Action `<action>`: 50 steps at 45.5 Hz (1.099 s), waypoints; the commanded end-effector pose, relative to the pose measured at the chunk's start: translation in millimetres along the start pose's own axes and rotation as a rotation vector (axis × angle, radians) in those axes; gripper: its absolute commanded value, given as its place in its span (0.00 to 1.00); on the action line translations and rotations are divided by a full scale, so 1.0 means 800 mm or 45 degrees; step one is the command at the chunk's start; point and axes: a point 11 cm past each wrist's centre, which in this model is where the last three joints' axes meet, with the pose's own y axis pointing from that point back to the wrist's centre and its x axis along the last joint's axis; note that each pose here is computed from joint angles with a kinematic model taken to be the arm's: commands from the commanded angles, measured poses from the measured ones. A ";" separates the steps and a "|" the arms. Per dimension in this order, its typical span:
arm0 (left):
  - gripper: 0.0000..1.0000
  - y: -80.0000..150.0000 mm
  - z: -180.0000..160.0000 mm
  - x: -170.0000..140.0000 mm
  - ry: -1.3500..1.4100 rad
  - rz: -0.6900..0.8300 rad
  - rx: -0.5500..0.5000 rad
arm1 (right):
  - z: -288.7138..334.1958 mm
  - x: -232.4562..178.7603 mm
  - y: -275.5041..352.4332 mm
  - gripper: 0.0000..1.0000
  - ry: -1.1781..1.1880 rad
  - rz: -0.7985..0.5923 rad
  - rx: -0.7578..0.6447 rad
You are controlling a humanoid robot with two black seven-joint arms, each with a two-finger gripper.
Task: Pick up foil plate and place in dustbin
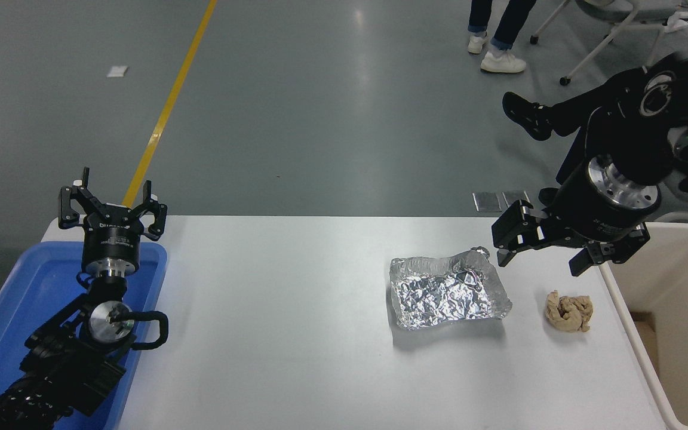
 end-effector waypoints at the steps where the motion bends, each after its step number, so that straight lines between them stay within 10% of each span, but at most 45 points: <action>1: 0.99 0.001 0.000 0.001 0.000 0.002 0.001 | 0.014 0.020 -0.065 1.00 -0.117 0.046 0.027; 50: 0.99 0.000 0.000 0.000 0.000 0.000 0.000 | 0.019 0.004 -0.256 0.90 0.032 0.411 -0.056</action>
